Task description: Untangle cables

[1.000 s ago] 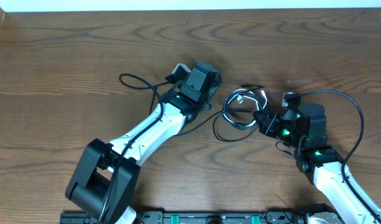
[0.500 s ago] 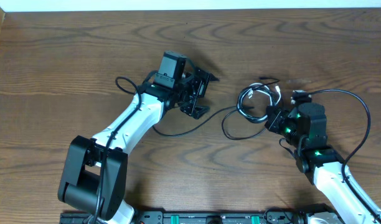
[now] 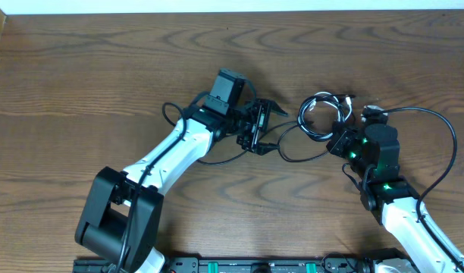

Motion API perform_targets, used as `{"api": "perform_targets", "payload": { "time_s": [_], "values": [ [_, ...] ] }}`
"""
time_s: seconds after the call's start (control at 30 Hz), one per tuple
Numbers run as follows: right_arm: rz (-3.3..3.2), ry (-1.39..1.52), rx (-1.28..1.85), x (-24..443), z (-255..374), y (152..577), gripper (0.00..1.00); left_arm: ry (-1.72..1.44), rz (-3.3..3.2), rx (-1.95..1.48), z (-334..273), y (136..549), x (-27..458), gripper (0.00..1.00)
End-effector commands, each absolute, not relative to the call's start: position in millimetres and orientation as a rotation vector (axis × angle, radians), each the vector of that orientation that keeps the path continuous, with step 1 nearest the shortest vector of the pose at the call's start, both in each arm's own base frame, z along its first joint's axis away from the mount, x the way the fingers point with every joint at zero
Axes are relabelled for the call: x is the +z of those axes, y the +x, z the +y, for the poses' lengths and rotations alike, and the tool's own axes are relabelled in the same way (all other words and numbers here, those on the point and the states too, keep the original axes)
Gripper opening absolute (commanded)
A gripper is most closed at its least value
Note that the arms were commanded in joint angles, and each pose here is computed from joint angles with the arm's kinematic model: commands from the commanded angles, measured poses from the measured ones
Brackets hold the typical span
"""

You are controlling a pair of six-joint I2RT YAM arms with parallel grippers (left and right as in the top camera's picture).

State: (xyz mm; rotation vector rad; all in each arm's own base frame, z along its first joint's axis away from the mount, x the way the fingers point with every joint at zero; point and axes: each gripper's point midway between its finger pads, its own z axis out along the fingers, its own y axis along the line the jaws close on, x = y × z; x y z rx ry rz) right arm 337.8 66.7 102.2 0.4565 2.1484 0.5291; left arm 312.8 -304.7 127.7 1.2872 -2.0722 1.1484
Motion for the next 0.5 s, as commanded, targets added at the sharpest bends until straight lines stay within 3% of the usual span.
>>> {"api": "perform_targets", "payload": {
  "time_s": [0.0,0.17,0.37,0.47],
  "values": [
    [2.129,0.448,0.510,107,67,340,0.01,1.407,-2.031,1.119,-312,312,133,0.81],
    [2.135,0.417,0.526,108,77,338,0.01,1.591,-2.010,1.061,-318,313,122,0.80],
    [2.138,0.410,0.530,108,79,338,0.01,1.752,-2.095,1.075,-306,330,111,0.65],
    [2.138,0.410,0.530,107,79,338,0.01,1.817,-2.120,1.081,-298,338,108,0.64]
  ]
}}
